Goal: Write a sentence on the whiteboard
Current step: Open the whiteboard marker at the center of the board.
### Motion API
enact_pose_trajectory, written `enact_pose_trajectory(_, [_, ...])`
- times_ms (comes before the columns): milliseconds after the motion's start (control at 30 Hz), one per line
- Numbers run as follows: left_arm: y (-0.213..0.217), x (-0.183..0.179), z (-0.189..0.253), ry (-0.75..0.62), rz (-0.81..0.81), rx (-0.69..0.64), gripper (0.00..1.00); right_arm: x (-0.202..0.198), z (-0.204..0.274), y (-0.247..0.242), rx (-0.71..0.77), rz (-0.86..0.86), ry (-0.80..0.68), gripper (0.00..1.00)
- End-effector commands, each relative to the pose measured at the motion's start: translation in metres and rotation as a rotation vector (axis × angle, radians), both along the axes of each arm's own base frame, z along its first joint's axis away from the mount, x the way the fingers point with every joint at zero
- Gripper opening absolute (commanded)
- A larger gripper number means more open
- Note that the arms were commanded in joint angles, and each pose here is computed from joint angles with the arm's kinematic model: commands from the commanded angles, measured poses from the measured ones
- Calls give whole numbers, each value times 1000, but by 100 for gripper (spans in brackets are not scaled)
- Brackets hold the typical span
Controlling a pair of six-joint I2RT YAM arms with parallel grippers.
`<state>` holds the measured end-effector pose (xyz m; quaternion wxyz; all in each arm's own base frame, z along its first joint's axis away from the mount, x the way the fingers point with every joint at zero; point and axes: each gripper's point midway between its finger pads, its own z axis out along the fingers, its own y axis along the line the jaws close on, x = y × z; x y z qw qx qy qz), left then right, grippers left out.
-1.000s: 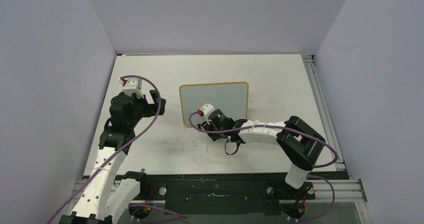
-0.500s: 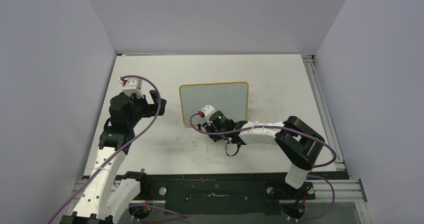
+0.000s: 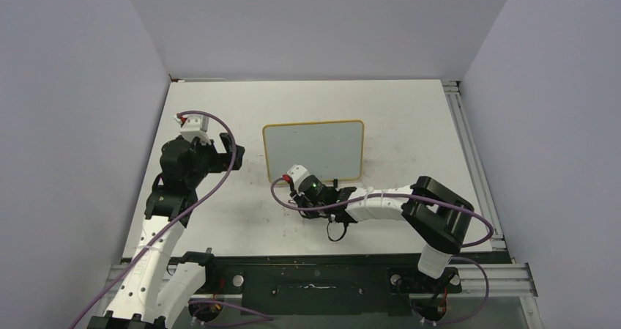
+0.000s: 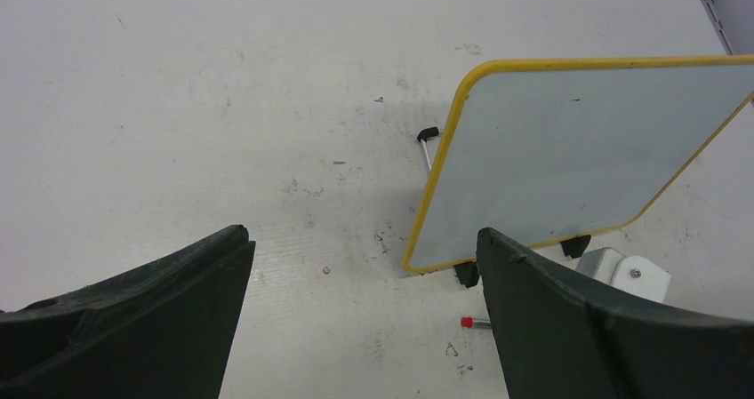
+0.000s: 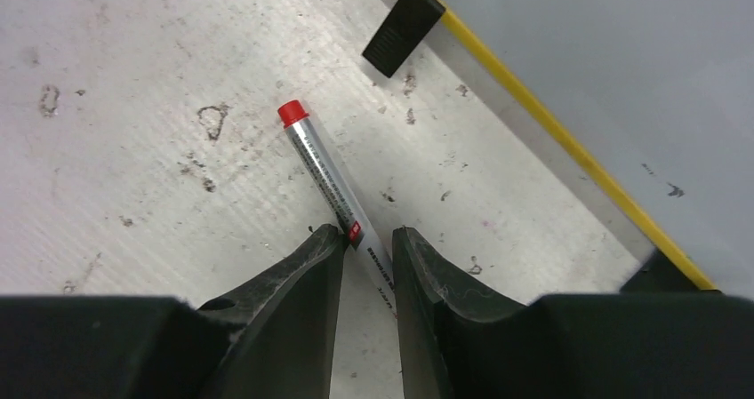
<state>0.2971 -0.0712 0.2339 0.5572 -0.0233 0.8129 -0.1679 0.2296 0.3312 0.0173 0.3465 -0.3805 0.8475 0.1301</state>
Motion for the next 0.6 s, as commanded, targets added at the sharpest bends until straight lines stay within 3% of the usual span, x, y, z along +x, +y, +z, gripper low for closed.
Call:
enact_pose_trajectory(0, [-4,4,11,-48,-18,-19,96,-6,9,4,7,-43,-20,28])
enact_pose_trajectory(400, [-9,2,12,-51,-31,-19,96,-15,16,-2,14,-241,6,6])
enact_pose_trajectory(567, [-11,1,11,-49,-36,-15,96,-18,14,-10,25,-336,15,6])
